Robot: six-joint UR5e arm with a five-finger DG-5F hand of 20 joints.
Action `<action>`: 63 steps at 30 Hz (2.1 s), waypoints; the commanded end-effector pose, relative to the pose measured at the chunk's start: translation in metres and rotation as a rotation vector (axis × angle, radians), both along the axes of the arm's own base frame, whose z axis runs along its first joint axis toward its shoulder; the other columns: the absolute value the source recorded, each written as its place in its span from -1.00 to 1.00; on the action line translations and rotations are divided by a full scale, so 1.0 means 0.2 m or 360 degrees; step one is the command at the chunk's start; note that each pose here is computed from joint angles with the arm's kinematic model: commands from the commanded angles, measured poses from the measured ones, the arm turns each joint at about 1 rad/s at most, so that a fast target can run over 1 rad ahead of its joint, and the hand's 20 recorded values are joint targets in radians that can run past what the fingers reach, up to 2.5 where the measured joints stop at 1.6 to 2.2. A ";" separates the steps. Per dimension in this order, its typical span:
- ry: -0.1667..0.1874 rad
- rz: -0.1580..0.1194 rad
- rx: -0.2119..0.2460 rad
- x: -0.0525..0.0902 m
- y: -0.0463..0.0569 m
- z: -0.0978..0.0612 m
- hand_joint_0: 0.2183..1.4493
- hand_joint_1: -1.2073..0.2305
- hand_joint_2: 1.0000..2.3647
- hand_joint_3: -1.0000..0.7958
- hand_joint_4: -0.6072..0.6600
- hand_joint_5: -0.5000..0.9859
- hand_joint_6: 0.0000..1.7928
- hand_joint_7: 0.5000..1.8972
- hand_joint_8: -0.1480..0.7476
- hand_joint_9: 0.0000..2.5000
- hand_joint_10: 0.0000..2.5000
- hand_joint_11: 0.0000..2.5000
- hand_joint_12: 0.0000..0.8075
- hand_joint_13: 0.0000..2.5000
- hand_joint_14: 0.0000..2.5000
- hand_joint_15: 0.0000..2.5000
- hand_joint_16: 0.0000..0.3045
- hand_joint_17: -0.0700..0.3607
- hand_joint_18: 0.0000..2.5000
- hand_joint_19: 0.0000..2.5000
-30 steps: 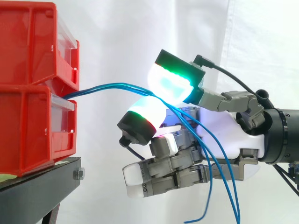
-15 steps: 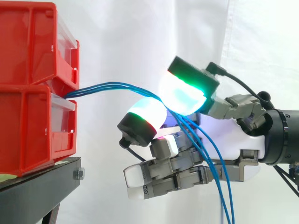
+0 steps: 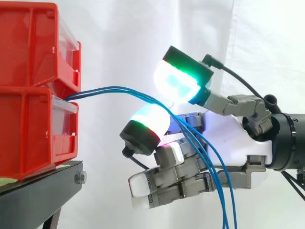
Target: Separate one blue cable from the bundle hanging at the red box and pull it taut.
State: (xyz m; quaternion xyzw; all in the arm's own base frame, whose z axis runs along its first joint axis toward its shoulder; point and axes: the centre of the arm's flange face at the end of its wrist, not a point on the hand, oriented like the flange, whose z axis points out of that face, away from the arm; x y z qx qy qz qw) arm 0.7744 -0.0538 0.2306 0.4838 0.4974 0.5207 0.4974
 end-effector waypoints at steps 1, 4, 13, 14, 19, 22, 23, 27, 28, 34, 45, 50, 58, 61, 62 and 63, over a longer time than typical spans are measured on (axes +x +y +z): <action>0.0003 0.0000 0.0000 0.00 0.00 0.00 -0.35 -0.05 -1.00 -0.44 0.25 -0.60 0.03 -0.14 0.10 -0.25 -0.99 -0.36 -0.30 -0.32 -0.99 -0.67 -0.87 -0.47 -0.56 -0.82; 0.0001 -0.0002 0.0000 0.00 -0.01 0.00 -0.34 -0.18 -0.98 -0.28 0.27 -0.60 0.03 -0.08 0.12 -0.26 -0.99 -0.36 -0.29 -0.32 -0.99 -0.67 -0.87 -0.46 -0.56 -0.82; 0.0010 -0.0005 -0.0001 0.00 -0.01 0.00 -0.18 -0.50 -0.98 -0.20 0.16 -0.61 0.07 -0.03 0.11 -0.27 -0.99 -0.34 -0.28 -0.31 -0.99 -0.67 -0.86 -0.45 -0.53 -0.82; 0.0010 -0.0007 -0.0001 0.00 -0.02 0.00 -0.16 -0.51 -0.98 -0.23 0.15 -0.61 0.07 -0.04 0.11 -0.27 -0.99 -0.33 -0.27 -0.32 -0.99 -0.67 -0.86 -0.45 -0.54 -0.81; 0.0039 -0.0005 -0.0004 -0.01 -0.02 -0.01 -0.08 -0.52 -1.00 -0.44 0.16 -0.60 0.06 -0.07 0.07 -0.27 -0.99 -0.33 -0.29 -0.32 -0.99 -0.67 -0.86 -0.46 -0.53 -0.81; 0.0054 -0.0007 -0.0006 -0.02 -0.03 -0.01 -0.09 -0.55 -1.00 -0.44 0.18 -0.59 0.05 -0.06 0.07 -0.26 -0.99 -0.34 -0.30 -0.31 -0.99 -0.67 -0.86 -0.46 -0.52 -0.81; 0.0054 -0.0012 -0.0006 -0.02 -0.04 0.00 -0.10 -0.56 -1.00 -0.44 0.18 -0.59 0.05 -0.05 0.06 -0.26 -0.98 -0.34 -0.30 -0.31 -0.99 -0.67 -0.86 -0.46 -0.52 -0.81; 0.0049 -0.0024 -0.0008 -0.03 -0.06 0.02 -0.24 -0.58 -1.00 -0.44 0.20 -0.57 0.05 -0.07 0.06 -0.24 -0.99 -0.33 -0.31 -0.31 -0.99 -0.66 -0.87 -0.47 -0.52 -0.80; 0.0051 -0.0024 -0.0008 -0.03 -0.06 0.03 -0.26 -0.58 -1.00 -0.44 0.21 -0.57 0.05 -0.07 0.07 -0.23 -0.99 -0.33 -0.31 -0.31 -0.99 -0.66 -0.87 -0.46 -0.52 -0.80; 0.0068 -0.0029 -0.0010 -0.04 -0.07 0.04 -0.49 -0.36 -1.00 -0.44 0.24 -0.55 0.02 -0.14 0.10 -0.22 -0.99 -0.34 -0.27 -0.29 -0.99 -0.65 -0.85 -0.43 -0.51 -0.78; 0.0078 -0.0032 -0.0013 -0.04 -0.07 0.04 -0.36 -0.07 -0.99 -0.33 0.22 -0.55 -0.01 -0.01 0.11 -0.20 -0.99 -0.35 -0.28 -0.29 -0.99 -0.64 -0.85 -0.44 -0.52 -0.74; 0.0076 -0.0029 -0.0013 -0.04 -0.06 0.05 -0.37 -0.33 -0.97 -0.12 0.24 -0.56 0.02 0.00 0.12 -0.22 -0.99 -0.34 -0.26 -0.29 -0.99 -0.63 -0.84 -0.42 -0.51 -0.73; 0.0076 -0.0034 -0.0015 -0.04 -0.07 0.05 -0.29 -0.46 -1.00 -0.41 0.23 -0.58 0.02 -0.12 0.09 -0.24 -0.99 -0.34 -0.25 -0.30 -0.99 -0.63 -0.84 -0.41 -0.50 -0.73; 0.0076 -0.0034 -0.0015 -0.04 -0.07 0.05 -0.42 -0.37 -1.00 -0.44 0.25 -0.57 0.02 -0.13 0.09 -0.22 -0.99 -0.34 -0.25 -0.29 -0.99 -0.62 -0.83 -0.41 -0.49 -0.72; 0.0076 -0.0034 -0.0015 -0.04 -0.07 0.05 -0.46 -0.32 -1.00 -0.44 0.25 -0.56 0.01 -0.13 0.10 -0.22 -0.99 -0.34 -0.24 -0.29 -0.99 -0.62 -0.83 -0.40 -0.49 -0.72; 0.0076 -0.0036 -0.0015 -0.04 -0.07 0.05 -0.49 -0.24 -1.00 -0.44 0.25 -0.56 0.01 -0.12 0.11 -0.21 -0.99 -0.33 -0.23 -0.29 -0.99 -0.62 -0.82 -0.39 -0.48 -0.72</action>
